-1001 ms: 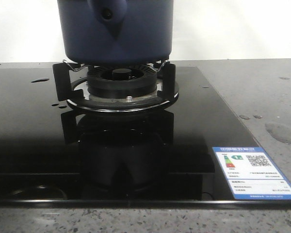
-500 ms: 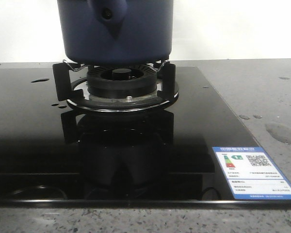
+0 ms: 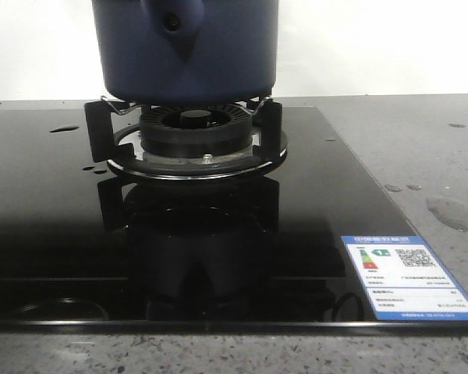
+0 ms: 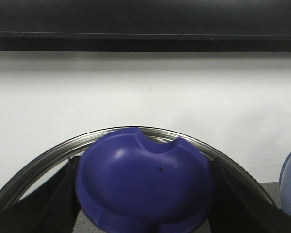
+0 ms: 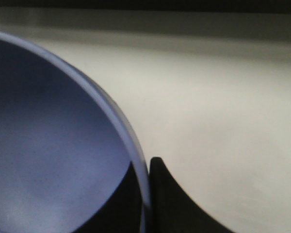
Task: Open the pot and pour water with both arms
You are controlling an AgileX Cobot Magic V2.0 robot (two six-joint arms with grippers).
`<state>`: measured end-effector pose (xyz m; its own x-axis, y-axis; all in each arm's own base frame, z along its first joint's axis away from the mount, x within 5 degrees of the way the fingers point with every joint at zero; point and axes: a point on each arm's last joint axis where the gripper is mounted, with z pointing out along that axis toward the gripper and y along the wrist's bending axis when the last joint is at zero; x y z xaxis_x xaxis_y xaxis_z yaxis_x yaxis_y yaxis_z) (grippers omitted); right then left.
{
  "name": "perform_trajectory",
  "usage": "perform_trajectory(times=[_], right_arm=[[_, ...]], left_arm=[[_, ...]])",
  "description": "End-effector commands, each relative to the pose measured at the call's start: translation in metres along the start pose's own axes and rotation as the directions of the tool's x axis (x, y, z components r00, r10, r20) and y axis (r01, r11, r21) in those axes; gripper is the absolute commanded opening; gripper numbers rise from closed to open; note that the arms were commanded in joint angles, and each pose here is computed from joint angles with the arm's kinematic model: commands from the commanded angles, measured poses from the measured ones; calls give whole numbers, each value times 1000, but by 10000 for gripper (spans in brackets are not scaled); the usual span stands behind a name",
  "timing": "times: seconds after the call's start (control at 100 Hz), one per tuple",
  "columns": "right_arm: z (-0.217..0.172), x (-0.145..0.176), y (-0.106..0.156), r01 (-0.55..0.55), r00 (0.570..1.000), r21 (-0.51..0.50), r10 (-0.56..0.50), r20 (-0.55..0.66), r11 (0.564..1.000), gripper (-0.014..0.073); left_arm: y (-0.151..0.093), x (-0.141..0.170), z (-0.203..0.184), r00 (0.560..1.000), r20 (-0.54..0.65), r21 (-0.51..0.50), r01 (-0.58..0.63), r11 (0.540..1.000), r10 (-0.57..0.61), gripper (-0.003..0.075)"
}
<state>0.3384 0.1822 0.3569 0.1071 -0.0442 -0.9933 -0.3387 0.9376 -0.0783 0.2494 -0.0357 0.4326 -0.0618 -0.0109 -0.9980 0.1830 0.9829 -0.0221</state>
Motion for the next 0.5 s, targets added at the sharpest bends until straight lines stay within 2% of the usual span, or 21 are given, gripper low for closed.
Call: perform_trajectory(times=[0.0,0.25,0.49], right_arm=[[-13,-44,-9,5,977,62,-18,211,998,-57],[-17,-55,-10,40,951,88,-65,301,995,-57],[-25,-70,-12,69,899,129,-118,422,989,-57]], left_arm=[[4,-29,-13,985,175,-45,19,999,-11,304],[4,-30,-13,984,175,-45,19,999,-11,304],[4,-30,-13,984,175,-45,19,999,-11,304]])
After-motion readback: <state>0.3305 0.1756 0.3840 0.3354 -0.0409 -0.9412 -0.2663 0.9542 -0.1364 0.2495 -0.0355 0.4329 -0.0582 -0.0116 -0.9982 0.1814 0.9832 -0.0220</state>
